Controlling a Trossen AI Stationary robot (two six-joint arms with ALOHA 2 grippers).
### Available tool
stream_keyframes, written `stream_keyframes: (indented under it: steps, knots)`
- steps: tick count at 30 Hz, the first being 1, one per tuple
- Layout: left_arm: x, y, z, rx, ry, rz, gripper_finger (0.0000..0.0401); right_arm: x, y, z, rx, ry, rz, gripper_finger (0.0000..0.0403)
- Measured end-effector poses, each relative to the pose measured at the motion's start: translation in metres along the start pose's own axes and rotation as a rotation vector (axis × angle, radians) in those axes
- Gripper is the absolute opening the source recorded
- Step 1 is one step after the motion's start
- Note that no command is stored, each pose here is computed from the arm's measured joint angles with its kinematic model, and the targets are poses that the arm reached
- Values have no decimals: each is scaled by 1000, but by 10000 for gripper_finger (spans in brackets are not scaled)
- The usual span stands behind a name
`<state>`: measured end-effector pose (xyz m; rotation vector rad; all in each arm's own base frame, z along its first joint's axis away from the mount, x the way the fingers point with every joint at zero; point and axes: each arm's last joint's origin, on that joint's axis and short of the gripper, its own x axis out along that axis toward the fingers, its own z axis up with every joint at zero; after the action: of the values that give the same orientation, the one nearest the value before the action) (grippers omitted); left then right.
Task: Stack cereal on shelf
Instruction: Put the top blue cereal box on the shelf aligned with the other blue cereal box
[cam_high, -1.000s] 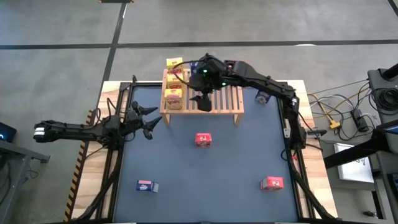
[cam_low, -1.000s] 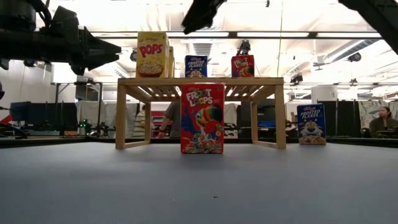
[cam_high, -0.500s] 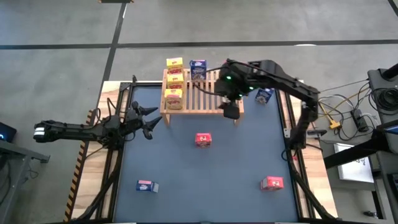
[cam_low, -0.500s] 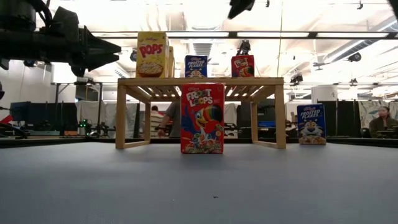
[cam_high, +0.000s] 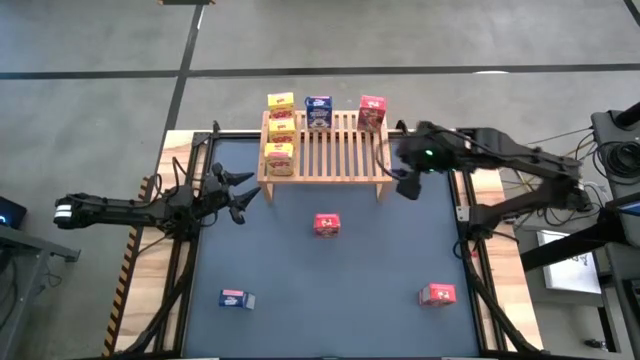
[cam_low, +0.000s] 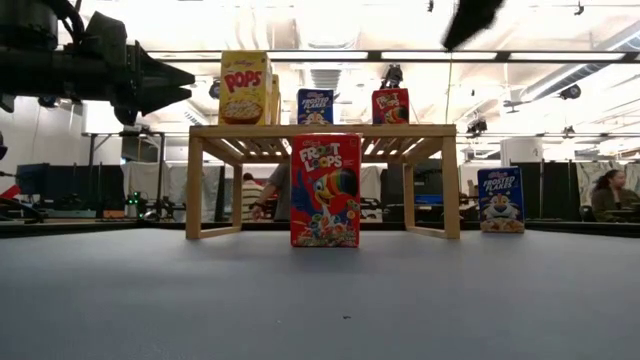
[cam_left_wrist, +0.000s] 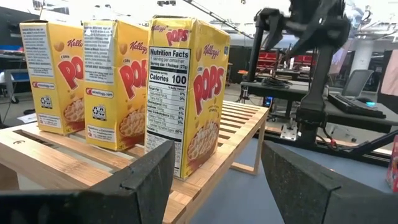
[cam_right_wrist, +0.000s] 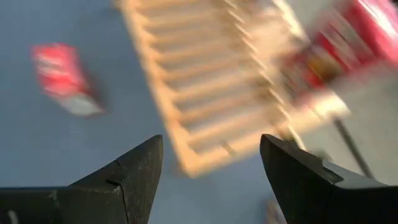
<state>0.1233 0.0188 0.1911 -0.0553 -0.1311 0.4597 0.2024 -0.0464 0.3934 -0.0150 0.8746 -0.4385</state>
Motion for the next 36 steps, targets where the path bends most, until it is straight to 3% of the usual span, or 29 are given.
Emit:
stream_keyframes:
  steps: [4, 11, 15, 20, 27, 36]
  knots:
    - [0, 0, 0, -1, 0, 0, 223, -8, -7, -42, 92, -5, -122, 258]
    - [0, 0, 0, -1, 0, 0, 223, -8, -8, -88, 205, -162, -133, 258]
    - [0, 0, 0, -1, 0, 0, 223, 7, -8, -109, 217, -206, -251, 258]
    - [0, 0, 0, -11, 0, 0, 223, 31, -7, -135, 236, -146, -424, 258]
    - [0, 0, 0, -28, -1, -1, 223, 32, -16, -134, 360, -153, -489, 265]
    - [0, 0, 0, -28, -1, -1, 223, 54, -40, -136, 437, -30, -504, 319]
